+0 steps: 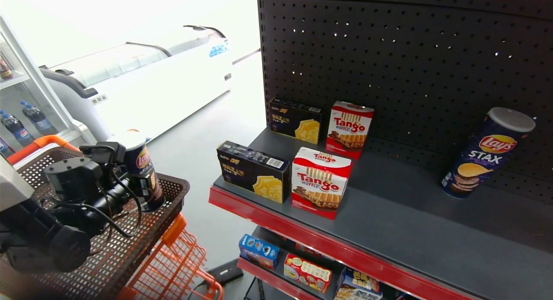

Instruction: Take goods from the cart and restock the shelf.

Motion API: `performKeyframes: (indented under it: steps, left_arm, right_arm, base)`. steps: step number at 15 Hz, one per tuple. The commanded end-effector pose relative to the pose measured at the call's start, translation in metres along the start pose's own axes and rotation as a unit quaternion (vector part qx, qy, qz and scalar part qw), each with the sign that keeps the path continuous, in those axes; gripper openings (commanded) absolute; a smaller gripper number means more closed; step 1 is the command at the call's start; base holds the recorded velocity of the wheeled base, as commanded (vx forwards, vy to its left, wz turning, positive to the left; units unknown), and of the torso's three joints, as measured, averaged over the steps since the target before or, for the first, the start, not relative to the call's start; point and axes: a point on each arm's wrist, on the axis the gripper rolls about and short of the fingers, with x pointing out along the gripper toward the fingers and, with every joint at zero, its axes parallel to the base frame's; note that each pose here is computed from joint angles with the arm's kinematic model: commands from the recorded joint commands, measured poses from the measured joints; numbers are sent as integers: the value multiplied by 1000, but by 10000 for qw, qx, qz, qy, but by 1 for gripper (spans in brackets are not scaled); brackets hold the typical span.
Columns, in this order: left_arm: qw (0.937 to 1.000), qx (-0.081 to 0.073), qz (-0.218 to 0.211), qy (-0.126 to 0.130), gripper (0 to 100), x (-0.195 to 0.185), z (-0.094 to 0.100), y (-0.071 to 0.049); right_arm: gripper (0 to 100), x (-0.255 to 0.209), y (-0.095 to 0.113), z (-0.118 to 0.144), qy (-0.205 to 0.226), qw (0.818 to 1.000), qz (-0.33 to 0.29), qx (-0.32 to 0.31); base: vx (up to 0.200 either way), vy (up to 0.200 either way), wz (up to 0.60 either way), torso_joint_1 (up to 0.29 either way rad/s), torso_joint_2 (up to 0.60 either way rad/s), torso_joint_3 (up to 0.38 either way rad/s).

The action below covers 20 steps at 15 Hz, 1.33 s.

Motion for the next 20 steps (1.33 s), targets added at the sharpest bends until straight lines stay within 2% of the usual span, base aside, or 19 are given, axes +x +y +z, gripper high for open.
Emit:
performKeyframes:
  steps: [1, 2, 5, 6, 7, 8, 9, 11, 12, 14, 15, 17, 18, 19, 20]
  left_arm:
    - [9976, 25, -185, -664, 0, -30, 59, 3]
    - [9969, 40, -215, -759, 0, -39, 71, 3]
    - [9916, 40, -329, -1249, 0, -60, 104, -2]
    - [9909, -55, -501, -1250, 0, -69, 114, -10]
    - [9912, -323, -554, -1161, 0, -79, 126, -10]
    - [9906, -391, -592, -1166, 0, -87, 135, -10]
    - [9882, -372, -698, -1315, 0, -103, 153, -13]
    - [9854, -377, -980, -1339, 0, -109, 156, -23]
    - [9766, -434, -1685, -1261, 0, -113, 152, -42]
    - [9668, -403, -2131, -1351, 0, -115, 157, -50]
    - [9594, -395, -2428, -1378, 0, -117, 159, -61]
    - [9438, -342, -2937, -1479, 0, -120, 165, -66]
    - [9306, -283, -3300, -1561, 0, -126, 169, -66]
    - [9211, -235, -3547, -1590, 0, -133, 171, -65]
    - [9211, -235, -3547, -1590, 0, -133, 171, -65]
  right_arm:
    - [100, 0, 0, 0, 3, 10000, 0, 0]
    - [100, 0, 0, 0, -4, 10000, 0, 0]
    - [100, 0, 0, 0, -4, 10000, 0, 0]
    - [100, 0, 0, 0, -4, 10000, 0, 0]
    - [100, 0, 0, 0, 3, 10000, 0, 0]
    - [100, 0, 0, 0, 3, 10000, 0, 0]
    - [100, 0, 0, 0, -4, 10000, 8, 0]
    - [100, 0, 0, 0, -4, 10000, 8, 0]
    - [100, 0, 0, 0, -4, 10000, 0, 0]
    - [100, 0, 0, 0, -4, 10000, 0, 0]
    - [100, 0, 0, 0, -4, 10000, 0, 0]
    - [100, 0, 0, 0, -4, 10000, 0, 0]
    - [100, 0, 0, 0, -4, 10000, 0, 0]
    - [100, 0, 0, 0, -4, 10000, 0, 0]
    - [100, 0, 0, 0, -4, 10000, 0, 0]
  base:
    - [0, 0, 0, 0, 0, 0]
    - [0, 0, 0, 0, 0, 0]
    - [0, 0, 0, 0, 0, 0]
    - [0, 0, 0, 0, 0, 0]
    - [0, 0, 0, 0, 0, 0]
    - [0, 0, 0, 0, 0, 0]
    - [0, 0, 0, 0, 0, 0]
    - [0, 0, 0, 0, 0, 0]
    - [0, 0, 0, 0, 0, 0]
    - [0, 0, 0, 0, 0, 0]
    - [0, 0, 0, 0, 0, 0]
    - [0, 0, 0, 0, 0, 0]
    - [0, 0, 0, 0, 0, 0]
    - [0, 0, 0, 0, 0, 0]
    - [0, 0, 0, 0, 0, 0]
